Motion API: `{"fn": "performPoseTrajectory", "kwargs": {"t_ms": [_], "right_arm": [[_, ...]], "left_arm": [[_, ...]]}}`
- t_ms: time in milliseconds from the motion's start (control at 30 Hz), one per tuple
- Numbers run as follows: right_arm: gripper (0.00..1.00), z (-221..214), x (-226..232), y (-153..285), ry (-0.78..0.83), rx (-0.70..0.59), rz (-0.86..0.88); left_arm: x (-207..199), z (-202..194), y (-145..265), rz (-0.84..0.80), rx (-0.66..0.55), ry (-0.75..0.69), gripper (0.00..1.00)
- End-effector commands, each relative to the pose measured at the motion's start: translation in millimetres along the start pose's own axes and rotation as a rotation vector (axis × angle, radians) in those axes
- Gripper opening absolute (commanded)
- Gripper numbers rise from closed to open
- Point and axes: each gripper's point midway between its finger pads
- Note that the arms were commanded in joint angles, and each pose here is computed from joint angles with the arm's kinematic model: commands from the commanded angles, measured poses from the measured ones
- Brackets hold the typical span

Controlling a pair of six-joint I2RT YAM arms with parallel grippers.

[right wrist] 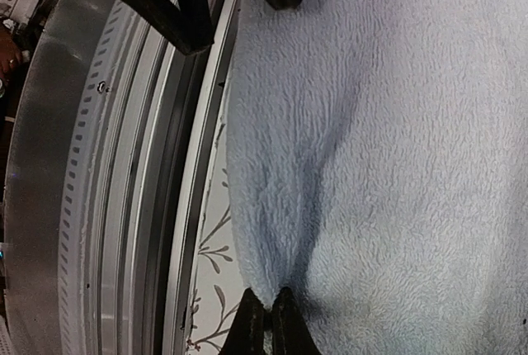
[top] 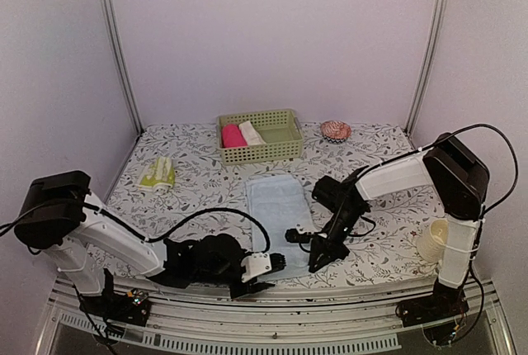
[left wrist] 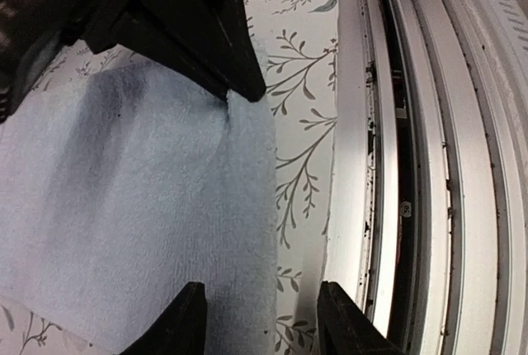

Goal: Roll the towels
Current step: Roll the towel at the center of the board.

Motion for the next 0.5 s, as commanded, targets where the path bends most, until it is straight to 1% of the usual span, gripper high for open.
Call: {"fn": "performPoseTrajectory", "kwargs": {"t_ms": [0, 133, 300, 400, 467], "right_arm": [[0.03, 2, 4, 4, -0.068, -0.063, 0.103], [0.03, -1, 3, 3, -0.075, -0.056, 0.105], [0.04, -3, 5, 3, -0.075, -0.052, 0.104], [0.04, -3, 4, 3, -0.077, -0.050, 0.105], [0.04, -4, 5, 2, -0.079, -0.049, 0.109]], "left_arm": [[-15, 26, -17, 0.002, -0.070, -0.091, 0.47], [-14, 28, -31, 0.067, -0.052, -0.146, 0.47], [-6, 24, -38, 0.126, -0.033, -0.191, 0.45], [1, 21, -40, 0.167, -0.018, -0.207, 0.42], [2, 17, -41, 0.170, -0.007, -0.224, 0.36]]}}
Point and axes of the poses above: each gripper's point midway between its finger pads, its own y axis back along the fingers, its own x axis along the line the jaws close on, z = x × y, and after that the axes turned 8 degrees about y, right-handed
